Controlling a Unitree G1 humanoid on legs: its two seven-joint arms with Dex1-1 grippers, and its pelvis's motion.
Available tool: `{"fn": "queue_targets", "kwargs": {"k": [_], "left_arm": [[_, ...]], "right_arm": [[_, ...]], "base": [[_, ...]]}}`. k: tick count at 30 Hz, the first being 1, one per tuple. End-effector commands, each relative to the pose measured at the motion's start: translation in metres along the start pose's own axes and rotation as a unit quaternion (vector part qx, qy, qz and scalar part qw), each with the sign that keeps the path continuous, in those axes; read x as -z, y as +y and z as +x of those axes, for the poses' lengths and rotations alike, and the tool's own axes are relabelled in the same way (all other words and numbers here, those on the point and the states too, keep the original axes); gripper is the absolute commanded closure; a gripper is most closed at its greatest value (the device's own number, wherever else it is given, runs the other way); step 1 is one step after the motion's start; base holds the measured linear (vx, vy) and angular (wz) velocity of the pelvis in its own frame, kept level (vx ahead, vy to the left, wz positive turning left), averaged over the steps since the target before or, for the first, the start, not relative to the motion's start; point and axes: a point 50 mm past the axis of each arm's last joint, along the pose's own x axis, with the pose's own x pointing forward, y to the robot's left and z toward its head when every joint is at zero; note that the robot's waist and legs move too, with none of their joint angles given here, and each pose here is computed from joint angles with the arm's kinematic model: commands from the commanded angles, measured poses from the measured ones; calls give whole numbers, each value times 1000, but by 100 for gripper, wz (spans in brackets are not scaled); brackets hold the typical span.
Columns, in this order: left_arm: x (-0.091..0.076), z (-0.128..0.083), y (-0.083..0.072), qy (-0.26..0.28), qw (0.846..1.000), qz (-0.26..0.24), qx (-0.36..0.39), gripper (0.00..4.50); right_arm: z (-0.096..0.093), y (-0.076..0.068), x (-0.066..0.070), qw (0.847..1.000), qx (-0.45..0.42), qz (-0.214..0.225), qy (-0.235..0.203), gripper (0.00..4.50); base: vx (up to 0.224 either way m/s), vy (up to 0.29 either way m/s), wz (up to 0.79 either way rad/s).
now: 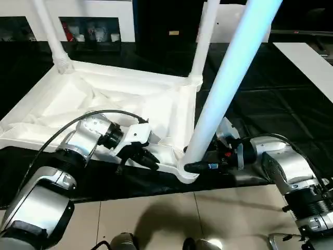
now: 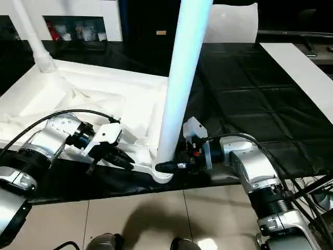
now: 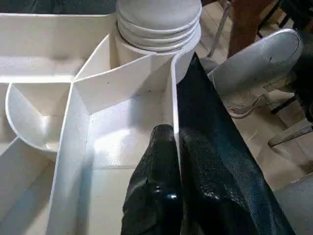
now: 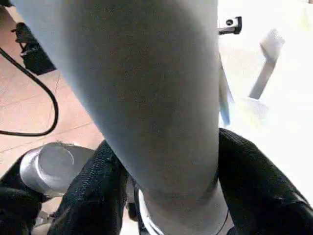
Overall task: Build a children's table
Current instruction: Rotate leg to tighten
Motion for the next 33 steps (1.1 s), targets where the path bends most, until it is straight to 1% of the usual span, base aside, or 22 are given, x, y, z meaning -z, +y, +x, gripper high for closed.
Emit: {"fn": "queue_targets", "kwargs": {"k": [1,2,4,6,7,9,10,11,13,14,16,18,19,21,22,24,25,29,30,31,32,33], "left_arm": [[-9,2,4,-3,1000,12,8,450],[-9,2,4,-3,1000,12,8,450],[-10,0,7,-28,999,-10,-29,450],[-10,0,8,-35,999,-19,-37,450],[-10,2,13,-43,994,-51,-92,450],[-11,5,18,-55,988,-69,-129,450],[-14,11,24,-66,978,-94,-172,450],[-15,12,25,-69,976,-99,-182,450],[-18,20,32,-74,962,-124,-231,450],[-20,22,35,-75,958,-130,-245,450],[-30,32,46,-84,935,-148,-312,450],[-34,36,50,-87,927,-150,-332,450],[-40,39,55,-94,914,-158,-362,450],[-47,42,59,-95,905,-157,-383,450],[-53,45,63,-99,896,-159,-402,450],[-58,46,65,-96,894,-153,-410,450],[-58,46,65,-96,894,-153,-410,450],[-50,40,61,-86,902,-140,-398,450],[-42,35,57,-80,910,-132,-384,450],[-42,35,57,-80,910,-132,-384,450],[-33,29,50,-73,921,-122,-363,450],[-28,26,47,-70,926,-119,-352,450]], "right_arm": [[5,5,0,1000,-14,14,-13,226],[5,5,0,1000,-14,14,-13,226],[9,7,2,999,9,39,-22,236],[11,8,2,999,14,42,-22,239],[22,3,7,995,84,41,-20,239],[29,-2,8,989,136,46,-25,241],[40,-9,6,977,195,72,-48,242],[43,-11,5,973,208,80,-55,242],[57,-18,1,954,262,119,-83,245],[61,-19,0,949,275,128,-87,245],[82,-29,-5,922,337,157,-104,246],[89,-32,-7,913,358,166,-105,246],[96,-36,-9,903,377,174,-107,246],[102,-39,-12,894,397,178,-106,246],[108,-42,-17,886,411,180,-113,246],[112,-45,-27,887,414,161,-129,246],[112,-45,-27,887,414,161,-129,190],[102,-45,-29,891,409,137,-143,164],[91,-46,-26,895,407,116,-143,133],[91,-46,-26,895,407,116,-143,127],[76,-45,-22,902,397,92,-143,127],[69,-44,-20,905,393,82,-142,119]], "base": [[0,0,0],[0,0,0],[0,0,0],[0,0,0],[0,0,0],[0,0,0],[0,0,0],[0,0,0],[0,0,0],[0,0,0],[0,0,0],[0,0,0],[0,0,0],[0,0,0],[0,0,0],[0,0,0],[0,0,0],[0,0,0],[0,0,0],[0,0,0],[0,0,0],[0,0,0]]}}
